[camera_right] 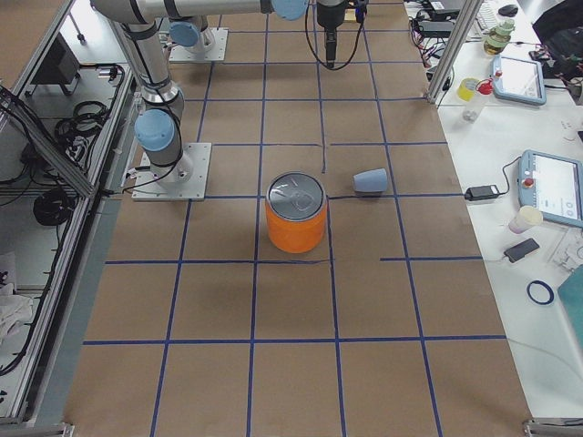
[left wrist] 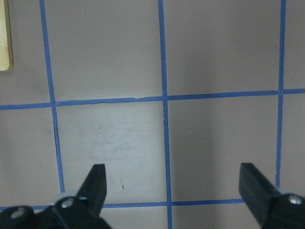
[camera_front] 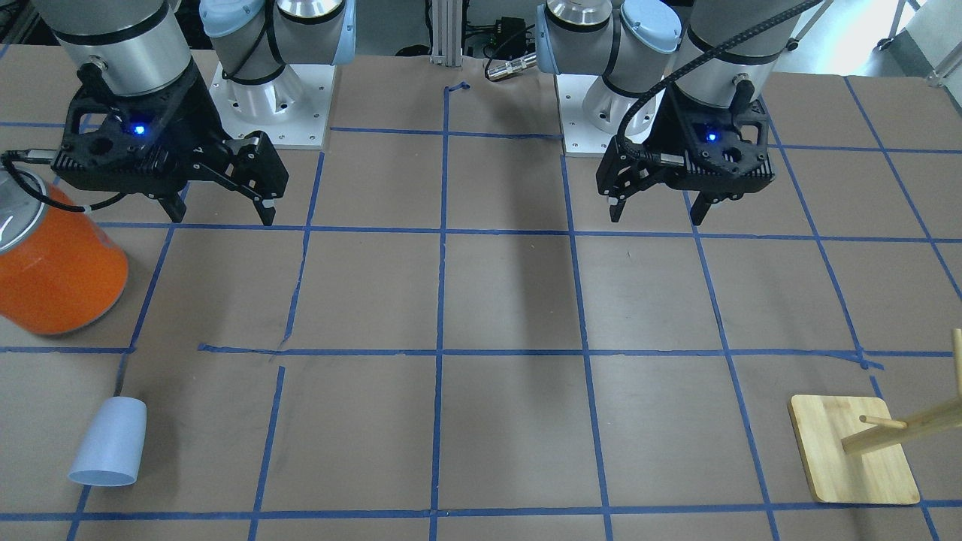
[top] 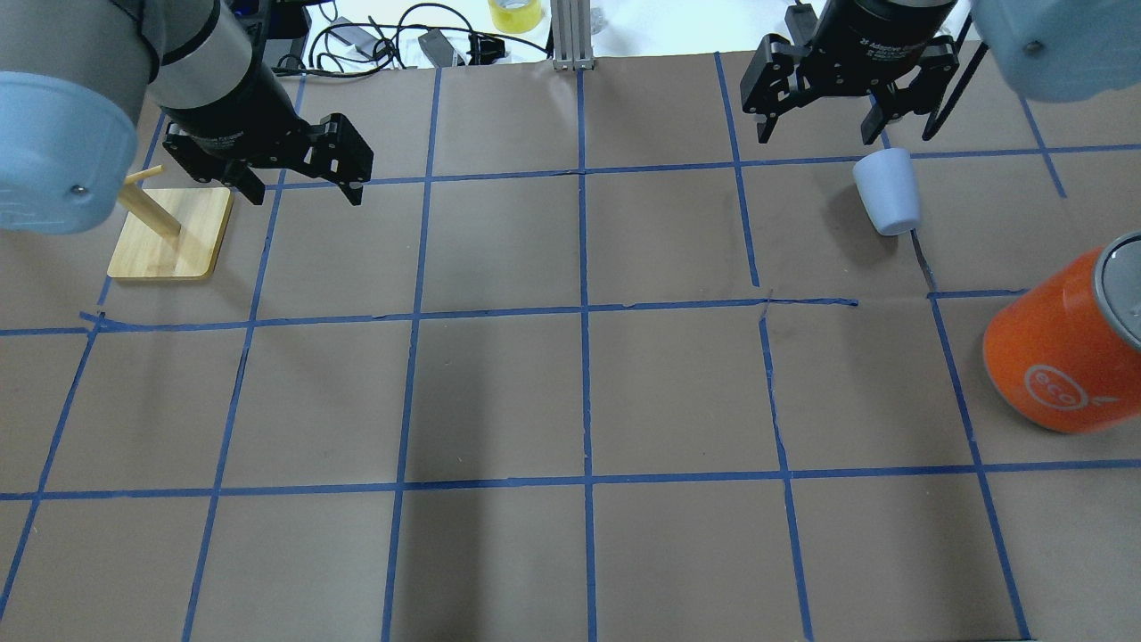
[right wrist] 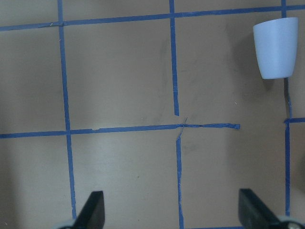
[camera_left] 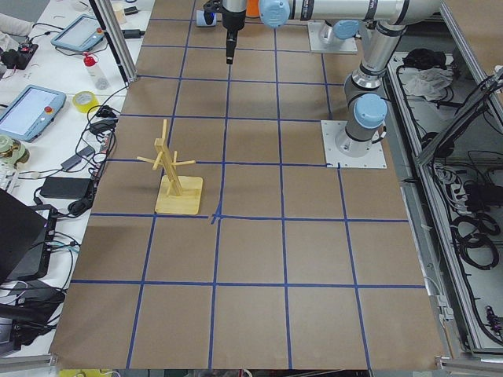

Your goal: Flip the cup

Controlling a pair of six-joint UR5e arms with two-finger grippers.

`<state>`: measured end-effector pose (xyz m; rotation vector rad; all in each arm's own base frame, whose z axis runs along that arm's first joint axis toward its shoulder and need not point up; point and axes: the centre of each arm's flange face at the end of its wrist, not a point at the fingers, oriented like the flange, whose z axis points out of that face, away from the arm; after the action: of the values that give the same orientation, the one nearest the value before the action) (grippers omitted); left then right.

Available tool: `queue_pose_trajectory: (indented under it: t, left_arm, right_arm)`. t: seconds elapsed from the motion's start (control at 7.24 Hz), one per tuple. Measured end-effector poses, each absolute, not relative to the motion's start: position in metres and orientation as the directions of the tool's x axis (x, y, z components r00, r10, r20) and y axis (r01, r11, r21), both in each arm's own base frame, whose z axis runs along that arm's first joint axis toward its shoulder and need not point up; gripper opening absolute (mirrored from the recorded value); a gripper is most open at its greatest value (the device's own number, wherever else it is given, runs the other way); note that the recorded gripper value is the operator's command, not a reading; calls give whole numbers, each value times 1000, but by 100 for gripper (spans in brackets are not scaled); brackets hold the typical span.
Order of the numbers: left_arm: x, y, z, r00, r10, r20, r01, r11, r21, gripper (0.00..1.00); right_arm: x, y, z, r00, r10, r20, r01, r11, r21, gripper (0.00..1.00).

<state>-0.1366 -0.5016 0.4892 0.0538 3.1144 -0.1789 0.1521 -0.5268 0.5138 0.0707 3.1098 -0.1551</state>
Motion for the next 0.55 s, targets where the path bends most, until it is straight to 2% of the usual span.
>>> queue_pose_trajectory:
  t: [0.55]
  left_arm:
    - [-137,-502,489,-999,33,-23,36,993,-113,100]
  right_arm:
    - [150,-527,511,-999,45,-27,48,995,-92,100]
